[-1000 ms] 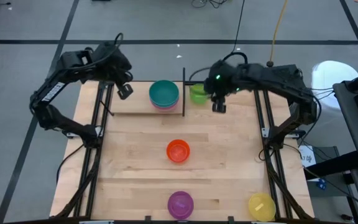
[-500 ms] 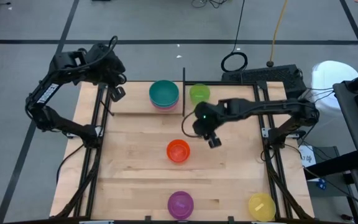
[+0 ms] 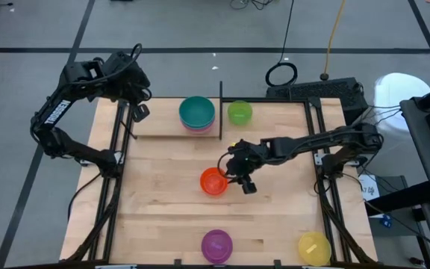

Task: Place and stack bowls onto a shelf
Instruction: Put the orange bowl on the shelf

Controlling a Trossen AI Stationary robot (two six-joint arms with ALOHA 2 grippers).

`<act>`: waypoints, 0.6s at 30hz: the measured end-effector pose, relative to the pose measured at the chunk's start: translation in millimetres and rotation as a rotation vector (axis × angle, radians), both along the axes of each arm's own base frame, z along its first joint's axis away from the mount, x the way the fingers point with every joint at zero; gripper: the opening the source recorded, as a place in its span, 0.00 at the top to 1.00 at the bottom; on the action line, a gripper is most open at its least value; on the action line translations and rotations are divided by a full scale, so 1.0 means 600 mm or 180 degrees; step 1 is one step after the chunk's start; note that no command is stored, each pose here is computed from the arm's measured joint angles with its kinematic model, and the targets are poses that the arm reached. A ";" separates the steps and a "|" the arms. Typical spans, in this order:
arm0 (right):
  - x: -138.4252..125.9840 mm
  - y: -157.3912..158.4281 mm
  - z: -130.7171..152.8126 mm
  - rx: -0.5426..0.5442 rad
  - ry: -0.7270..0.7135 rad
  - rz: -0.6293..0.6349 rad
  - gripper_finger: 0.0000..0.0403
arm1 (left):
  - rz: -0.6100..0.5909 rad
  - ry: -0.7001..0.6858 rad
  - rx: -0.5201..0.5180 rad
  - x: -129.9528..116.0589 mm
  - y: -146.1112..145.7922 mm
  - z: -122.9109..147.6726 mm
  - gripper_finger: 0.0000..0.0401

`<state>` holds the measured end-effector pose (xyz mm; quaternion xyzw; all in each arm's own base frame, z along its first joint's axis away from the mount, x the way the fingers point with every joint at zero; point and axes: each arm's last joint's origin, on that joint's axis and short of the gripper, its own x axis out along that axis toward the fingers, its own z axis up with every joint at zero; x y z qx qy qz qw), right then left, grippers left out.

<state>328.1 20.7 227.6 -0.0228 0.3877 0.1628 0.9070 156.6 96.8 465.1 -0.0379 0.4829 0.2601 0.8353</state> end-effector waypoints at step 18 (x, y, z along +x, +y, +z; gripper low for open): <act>0.034 0.005 -0.103 -0.0398 0.0387 0.0442 0.65 | 0.0003 -0.0005 -0.0003 0.000 0.000 0.000 0.99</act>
